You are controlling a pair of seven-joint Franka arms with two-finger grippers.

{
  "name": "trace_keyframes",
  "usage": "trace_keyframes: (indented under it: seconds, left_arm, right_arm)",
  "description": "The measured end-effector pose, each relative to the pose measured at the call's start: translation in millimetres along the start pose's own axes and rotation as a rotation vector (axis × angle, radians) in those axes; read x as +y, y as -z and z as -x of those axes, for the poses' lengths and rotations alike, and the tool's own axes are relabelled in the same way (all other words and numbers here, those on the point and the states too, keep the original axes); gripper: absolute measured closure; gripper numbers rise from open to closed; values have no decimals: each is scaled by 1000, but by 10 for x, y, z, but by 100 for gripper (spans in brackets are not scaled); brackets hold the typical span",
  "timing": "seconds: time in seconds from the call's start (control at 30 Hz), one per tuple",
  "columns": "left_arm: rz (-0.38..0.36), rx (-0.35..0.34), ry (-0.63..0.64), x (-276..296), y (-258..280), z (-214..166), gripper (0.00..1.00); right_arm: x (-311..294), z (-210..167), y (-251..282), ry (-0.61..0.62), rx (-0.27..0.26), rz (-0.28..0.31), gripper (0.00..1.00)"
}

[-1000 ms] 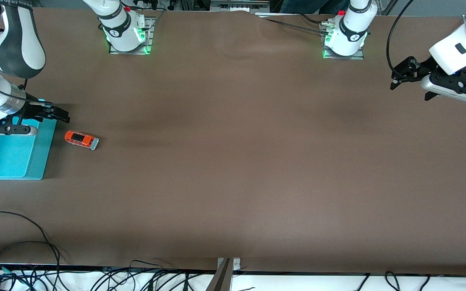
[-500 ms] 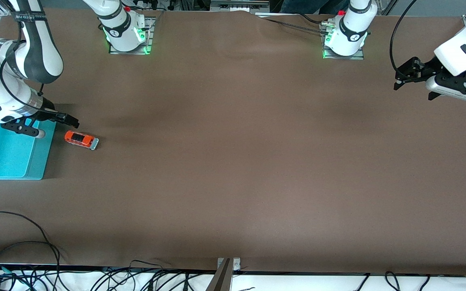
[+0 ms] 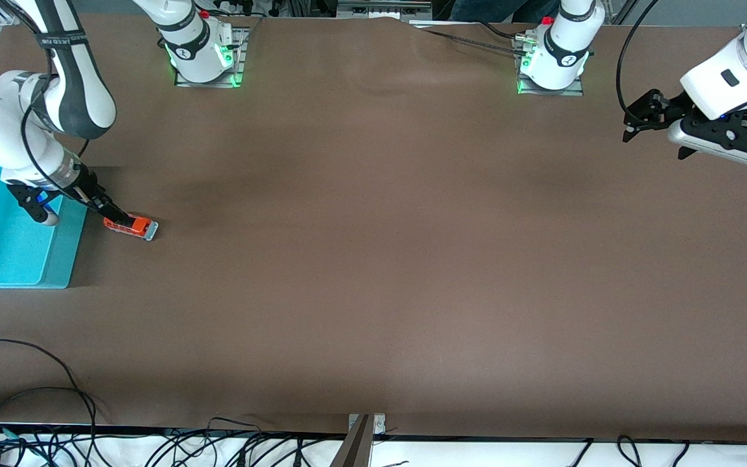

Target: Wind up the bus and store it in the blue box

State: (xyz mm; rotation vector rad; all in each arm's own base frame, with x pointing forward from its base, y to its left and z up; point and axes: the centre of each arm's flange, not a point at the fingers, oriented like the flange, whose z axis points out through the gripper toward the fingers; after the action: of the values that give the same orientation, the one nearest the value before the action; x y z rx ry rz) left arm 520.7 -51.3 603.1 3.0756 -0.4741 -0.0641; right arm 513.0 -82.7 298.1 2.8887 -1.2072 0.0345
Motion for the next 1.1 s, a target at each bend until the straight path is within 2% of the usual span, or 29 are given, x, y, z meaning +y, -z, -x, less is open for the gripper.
trace_keyframes:
  seconds: [0.5, 0.87, 1.1]
  left_arm:
    - [2, -12, 21, -112, -29, 18, 0]
    - [8, -23, 59, -313, -72, 47, 0]
    - [4, -3, 89, -331, 18, 8, 0]
  right_arm:
    - [6, 17, -367, -358, 40, -35, 0]
    - [9, -16, -538, -478, 54, -49, 0]
    - [91, -84, -703, -539, 63, -56, 0]
